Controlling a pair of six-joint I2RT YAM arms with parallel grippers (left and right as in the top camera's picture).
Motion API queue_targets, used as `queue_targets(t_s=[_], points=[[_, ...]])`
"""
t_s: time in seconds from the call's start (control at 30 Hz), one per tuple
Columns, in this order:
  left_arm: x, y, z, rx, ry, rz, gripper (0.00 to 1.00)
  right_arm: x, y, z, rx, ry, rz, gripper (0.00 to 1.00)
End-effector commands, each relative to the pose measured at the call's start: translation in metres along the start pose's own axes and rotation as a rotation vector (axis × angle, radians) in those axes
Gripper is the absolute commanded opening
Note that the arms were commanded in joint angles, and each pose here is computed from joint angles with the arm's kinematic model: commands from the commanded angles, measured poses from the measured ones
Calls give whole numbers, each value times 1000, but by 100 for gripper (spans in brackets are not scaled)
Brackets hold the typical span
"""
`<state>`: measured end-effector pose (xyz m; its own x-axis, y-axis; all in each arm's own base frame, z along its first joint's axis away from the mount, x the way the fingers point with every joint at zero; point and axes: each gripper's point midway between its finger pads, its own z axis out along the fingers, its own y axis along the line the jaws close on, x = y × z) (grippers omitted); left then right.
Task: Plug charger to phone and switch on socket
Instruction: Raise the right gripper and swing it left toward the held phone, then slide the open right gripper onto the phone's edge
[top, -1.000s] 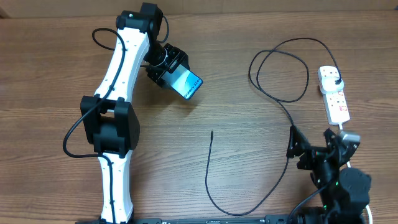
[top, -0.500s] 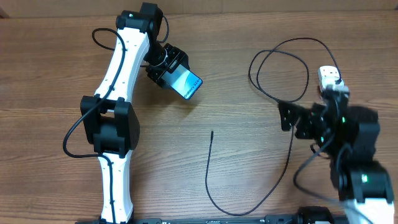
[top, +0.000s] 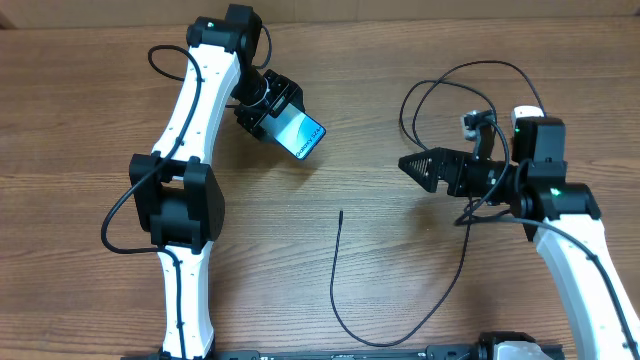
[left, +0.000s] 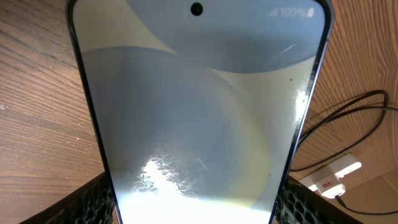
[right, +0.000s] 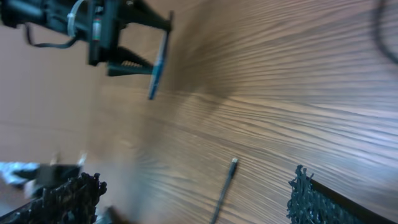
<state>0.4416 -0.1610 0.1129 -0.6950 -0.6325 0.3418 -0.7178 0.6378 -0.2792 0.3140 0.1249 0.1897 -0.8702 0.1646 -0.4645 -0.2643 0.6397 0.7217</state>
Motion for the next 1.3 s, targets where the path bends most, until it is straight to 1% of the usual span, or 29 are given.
queue_targets(t_s=[0.0,0.17,0.33,0.4,0.67,0.87,1.1,1.27], points=[[2,-8,-7,26,-6,34,4,-11,24,0,-123,-2,-29,100],[3,-8,-7,26,-5,15,4,-19,25,1,-134,-25,-55,100],[6,-10,-7,39,15,-32,4,-26,28,1,-144,-45,-11,100],[6,-11,-7,41,18,-49,4,-29,28,1,-148,-54,17,100],[15,-16,-3,42,27,-35,4,-46,24,8,-168,-84,154,100],[16,-20,-2,51,23,-41,4,-50,6,20,-144,-76,312,100],[17,-21,-2,55,29,-125,4,-54,1,36,-157,-72,303,100],[27,-26,0,70,73,-192,4,-52,-5,51,-87,-85,305,100]])
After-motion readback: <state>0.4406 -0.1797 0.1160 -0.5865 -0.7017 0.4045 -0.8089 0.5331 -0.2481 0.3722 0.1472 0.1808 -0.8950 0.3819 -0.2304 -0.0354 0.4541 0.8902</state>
